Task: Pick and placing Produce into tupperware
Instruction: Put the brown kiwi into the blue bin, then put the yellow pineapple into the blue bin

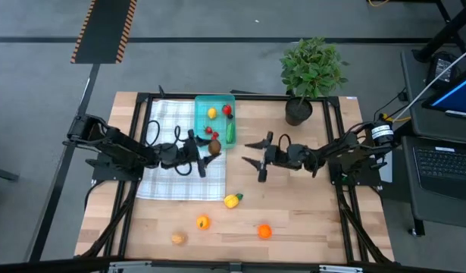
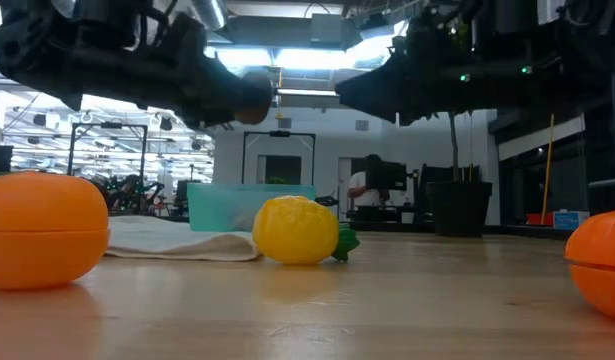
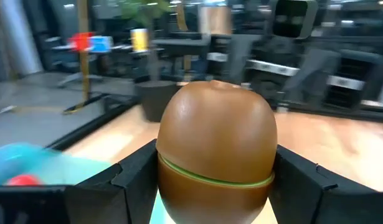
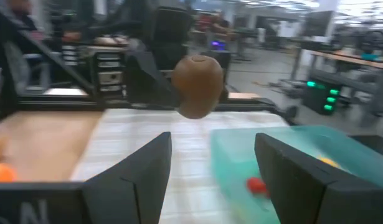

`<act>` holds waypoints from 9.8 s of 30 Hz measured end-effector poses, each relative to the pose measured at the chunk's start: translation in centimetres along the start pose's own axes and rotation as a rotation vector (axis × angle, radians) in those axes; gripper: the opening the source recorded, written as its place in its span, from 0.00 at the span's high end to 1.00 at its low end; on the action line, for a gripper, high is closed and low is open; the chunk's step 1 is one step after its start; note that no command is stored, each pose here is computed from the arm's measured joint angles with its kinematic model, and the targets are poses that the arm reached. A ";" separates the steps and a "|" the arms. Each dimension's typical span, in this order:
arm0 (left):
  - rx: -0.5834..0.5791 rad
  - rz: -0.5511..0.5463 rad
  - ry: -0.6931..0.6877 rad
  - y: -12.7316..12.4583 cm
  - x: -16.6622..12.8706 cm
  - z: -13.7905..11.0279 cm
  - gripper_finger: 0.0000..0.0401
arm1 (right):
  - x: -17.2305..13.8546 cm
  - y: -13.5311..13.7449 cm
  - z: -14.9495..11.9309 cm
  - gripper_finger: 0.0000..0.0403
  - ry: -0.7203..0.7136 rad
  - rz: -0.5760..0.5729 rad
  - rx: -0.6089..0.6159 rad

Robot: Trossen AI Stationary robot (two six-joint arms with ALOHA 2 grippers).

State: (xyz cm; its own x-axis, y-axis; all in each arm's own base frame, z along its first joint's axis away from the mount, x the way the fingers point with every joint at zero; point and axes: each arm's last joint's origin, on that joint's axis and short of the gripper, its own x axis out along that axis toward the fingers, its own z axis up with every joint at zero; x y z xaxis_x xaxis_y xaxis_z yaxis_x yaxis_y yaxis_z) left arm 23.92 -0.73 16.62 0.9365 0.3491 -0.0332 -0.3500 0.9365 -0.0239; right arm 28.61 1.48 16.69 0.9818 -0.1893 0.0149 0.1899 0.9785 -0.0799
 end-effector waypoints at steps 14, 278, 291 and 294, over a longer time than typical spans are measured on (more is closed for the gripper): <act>-0.004 0.173 0.012 3.5 1.1 0.0 0.41 | 0.6 -3.5 -0.5 0.42 0.025 -0.132 0.100; 0.135 -0.463 0.379 -9.6 -7.8 -0.8 0.35 | 6.7 11.6 -6.0 0.23 0.581 0.492 -0.242; 0.137 -0.462 0.381 -9.6 -7.8 -0.8 0.35 | 6.7 11.6 -6.0 0.45 0.578 0.492 -0.243; 0.137 -0.462 0.381 -9.6 -7.8 -0.8 0.35 | 6.7 11.6 -5.9 0.47 0.577 0.491 -0.241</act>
State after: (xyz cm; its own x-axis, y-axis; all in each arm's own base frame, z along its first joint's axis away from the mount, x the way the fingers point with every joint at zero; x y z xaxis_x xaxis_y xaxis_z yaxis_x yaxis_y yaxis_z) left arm 19.96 -12.45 16.29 0.9080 -0.1074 -0.4050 0.1203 0.9927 0.0064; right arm 37.38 11.07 9.95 0.7857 0.1822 -0.5911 -0.3342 0.9292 -0.1578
